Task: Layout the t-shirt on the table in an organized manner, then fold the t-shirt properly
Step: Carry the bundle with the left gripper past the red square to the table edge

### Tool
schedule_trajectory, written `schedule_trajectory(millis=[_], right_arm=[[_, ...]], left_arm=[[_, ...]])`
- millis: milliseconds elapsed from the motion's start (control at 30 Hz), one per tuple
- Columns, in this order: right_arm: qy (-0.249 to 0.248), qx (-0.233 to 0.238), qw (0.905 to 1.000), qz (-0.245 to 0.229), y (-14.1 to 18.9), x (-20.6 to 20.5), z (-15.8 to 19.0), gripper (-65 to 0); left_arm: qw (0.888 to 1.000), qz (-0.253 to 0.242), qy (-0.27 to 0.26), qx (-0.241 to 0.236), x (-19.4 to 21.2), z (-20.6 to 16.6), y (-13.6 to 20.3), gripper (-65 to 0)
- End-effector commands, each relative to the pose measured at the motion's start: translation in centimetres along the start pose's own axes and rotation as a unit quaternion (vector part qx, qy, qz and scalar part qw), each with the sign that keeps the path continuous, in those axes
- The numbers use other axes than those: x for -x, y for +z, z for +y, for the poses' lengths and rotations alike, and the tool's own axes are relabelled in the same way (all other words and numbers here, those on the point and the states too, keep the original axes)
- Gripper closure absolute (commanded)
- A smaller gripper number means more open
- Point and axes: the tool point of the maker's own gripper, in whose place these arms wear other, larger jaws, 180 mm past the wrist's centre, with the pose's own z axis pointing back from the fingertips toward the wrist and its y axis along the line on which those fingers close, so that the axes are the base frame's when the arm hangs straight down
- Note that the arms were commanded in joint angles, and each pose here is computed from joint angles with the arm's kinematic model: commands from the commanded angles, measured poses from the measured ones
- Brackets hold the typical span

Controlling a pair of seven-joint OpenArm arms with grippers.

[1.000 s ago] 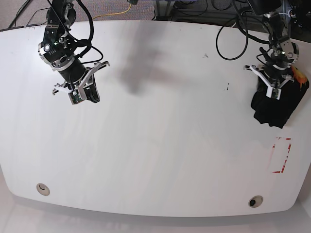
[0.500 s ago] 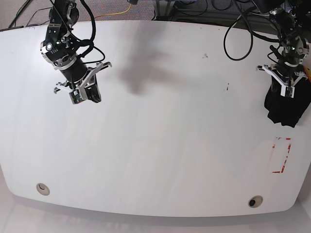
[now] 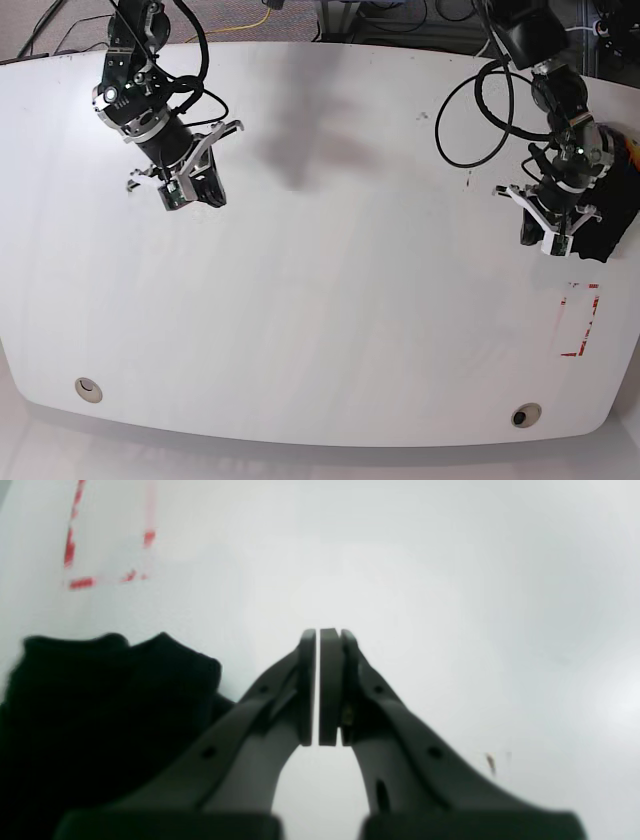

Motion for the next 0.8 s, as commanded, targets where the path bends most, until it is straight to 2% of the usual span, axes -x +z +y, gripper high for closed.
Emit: schedule_trajectory(millis=[0, 333, 600, 767], right_arm=[[0.008, 0.008, 0.9995, -0.028, 0.5, -1.6, -0.5, -0.8], [0.008, 0.010, 0.9995, -0.028, 0.5, -1.6, -0.6, -0.8], [0.008, 0.010, 0.9995, -0.027, 0.5, -1.6, -0.6, -0.8], [0.008, 0.009, 0.9996, -0.027, 0.5, -1.6, -0.6, -0.8]], left_arm=[[1.000, -0.014, 0.008, 0.005, -0.8, 0.2, -0.6, 0.0], [0.999, 0.011, 0.042, -0.018, 2.2, 4.4, -1.3, 0.0], [0.996, 0.021, 0.062, -0.065, 4.4, 9.2, 1.1, 0.0], [0.995, 0.028, 0.060, -0.072, 5.3, 10.0, 2.1, 0.0]])
